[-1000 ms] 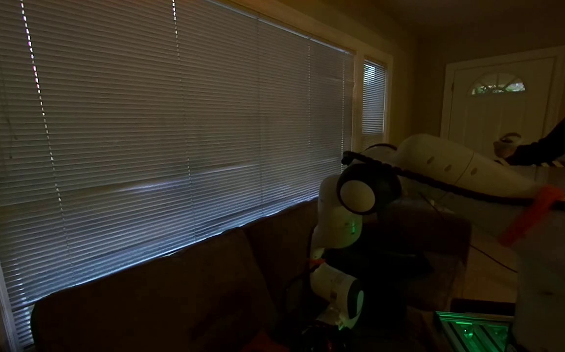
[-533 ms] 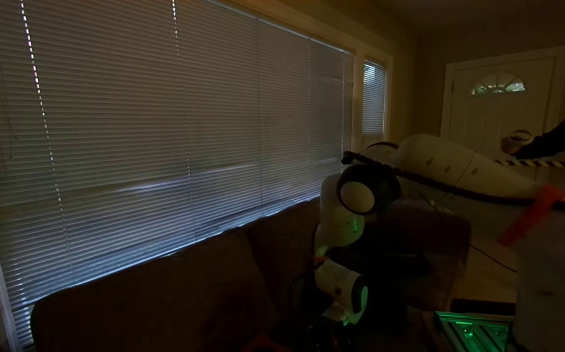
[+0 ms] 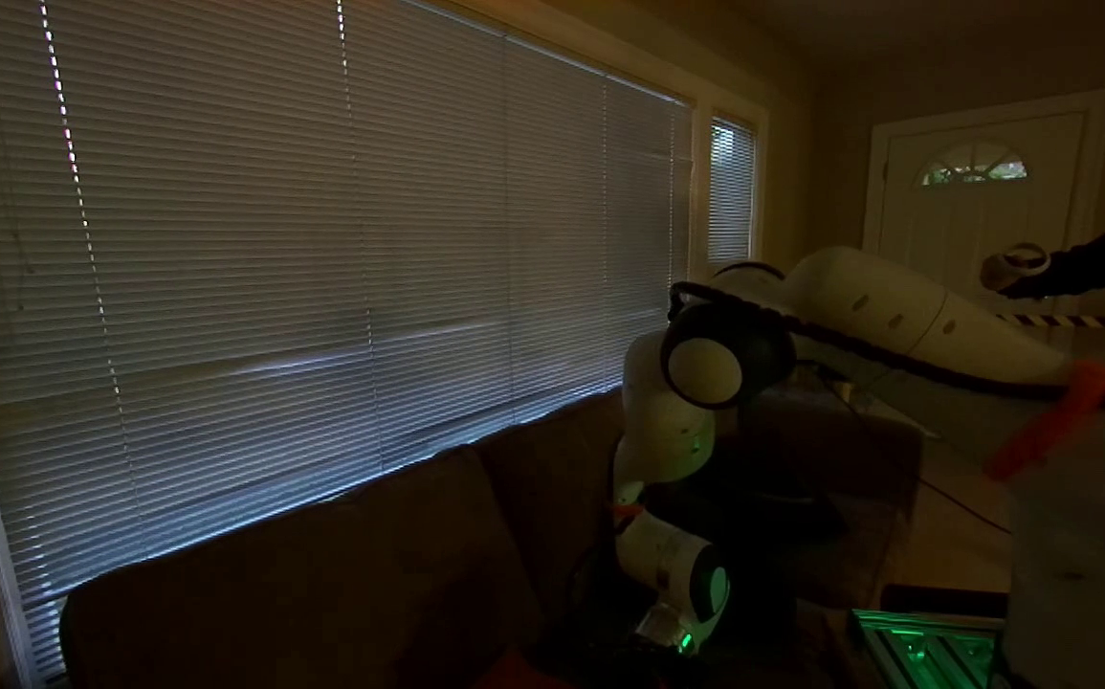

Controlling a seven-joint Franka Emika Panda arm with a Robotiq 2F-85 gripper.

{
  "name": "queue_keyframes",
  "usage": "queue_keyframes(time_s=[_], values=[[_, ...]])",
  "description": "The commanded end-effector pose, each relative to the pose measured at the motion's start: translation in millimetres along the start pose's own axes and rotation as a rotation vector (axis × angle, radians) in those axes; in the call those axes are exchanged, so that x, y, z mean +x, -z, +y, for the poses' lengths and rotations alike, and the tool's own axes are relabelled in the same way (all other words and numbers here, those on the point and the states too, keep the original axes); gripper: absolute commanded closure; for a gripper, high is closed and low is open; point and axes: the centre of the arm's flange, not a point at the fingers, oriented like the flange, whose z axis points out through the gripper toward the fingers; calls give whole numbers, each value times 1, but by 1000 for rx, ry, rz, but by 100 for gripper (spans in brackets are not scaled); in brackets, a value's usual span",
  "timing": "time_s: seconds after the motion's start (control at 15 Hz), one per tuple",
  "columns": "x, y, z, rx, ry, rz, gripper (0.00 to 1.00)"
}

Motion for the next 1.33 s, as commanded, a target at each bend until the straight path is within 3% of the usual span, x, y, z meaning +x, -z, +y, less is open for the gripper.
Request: queue_keyframes(time_s=[0.0, 0.2, 1.0, 1.07, 1.27], values=[[-4, -15, -25, -42, 32, 10, 99], [2, -16, -16, -13, 27, -19, 94], [2, -14, -14, -16, 23, -16, 94], [0, -14, -15, -16, 27, -18, 99], [-3, -12, -21, -16, 40, -6, 99]])
